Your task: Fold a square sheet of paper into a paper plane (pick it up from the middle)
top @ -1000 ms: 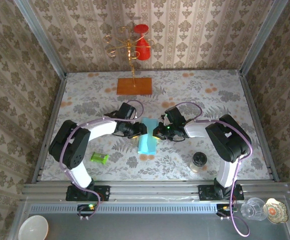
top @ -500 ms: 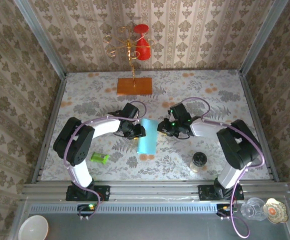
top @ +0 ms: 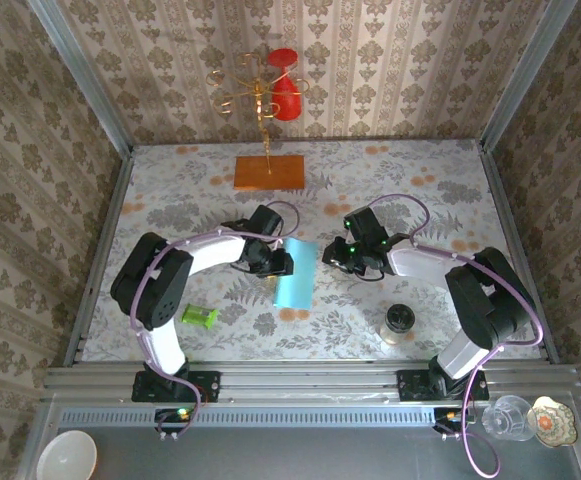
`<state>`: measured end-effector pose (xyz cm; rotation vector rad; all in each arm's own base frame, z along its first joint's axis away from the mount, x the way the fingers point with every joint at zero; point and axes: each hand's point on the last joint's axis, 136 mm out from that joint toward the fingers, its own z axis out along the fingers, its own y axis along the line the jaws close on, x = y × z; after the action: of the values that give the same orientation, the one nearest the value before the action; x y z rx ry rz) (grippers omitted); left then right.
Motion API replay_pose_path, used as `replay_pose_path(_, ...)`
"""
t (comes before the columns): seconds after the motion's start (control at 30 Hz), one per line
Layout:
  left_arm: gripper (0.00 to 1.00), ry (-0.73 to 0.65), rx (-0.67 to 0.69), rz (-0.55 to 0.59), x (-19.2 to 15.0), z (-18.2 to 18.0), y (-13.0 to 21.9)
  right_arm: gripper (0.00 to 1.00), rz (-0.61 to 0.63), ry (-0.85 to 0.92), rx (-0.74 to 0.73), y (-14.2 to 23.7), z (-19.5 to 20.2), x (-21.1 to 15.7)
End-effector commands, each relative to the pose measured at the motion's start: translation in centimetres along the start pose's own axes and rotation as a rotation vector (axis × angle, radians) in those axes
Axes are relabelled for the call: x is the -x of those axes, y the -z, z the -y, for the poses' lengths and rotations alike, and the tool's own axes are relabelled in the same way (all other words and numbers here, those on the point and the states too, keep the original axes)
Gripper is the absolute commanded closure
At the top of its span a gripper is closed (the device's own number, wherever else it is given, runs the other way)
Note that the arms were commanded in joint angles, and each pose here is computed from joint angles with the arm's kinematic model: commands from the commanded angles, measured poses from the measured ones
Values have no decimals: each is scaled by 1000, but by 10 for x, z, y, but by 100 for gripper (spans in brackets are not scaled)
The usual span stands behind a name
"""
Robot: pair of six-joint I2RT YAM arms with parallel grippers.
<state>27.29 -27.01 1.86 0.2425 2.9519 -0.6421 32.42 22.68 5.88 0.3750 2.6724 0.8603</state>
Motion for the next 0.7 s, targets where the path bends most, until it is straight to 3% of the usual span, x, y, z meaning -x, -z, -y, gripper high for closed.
replay_pose_path(0.0, 61, -28, 109, -152, -38, -25, -36, 78, 27, 2, -24, 9, 6, 4)
replay_pose_path(0.67, 58, -42, 151, -202, -46, -26, -54, 78, -33, 9, 32, -3, 1, -8)
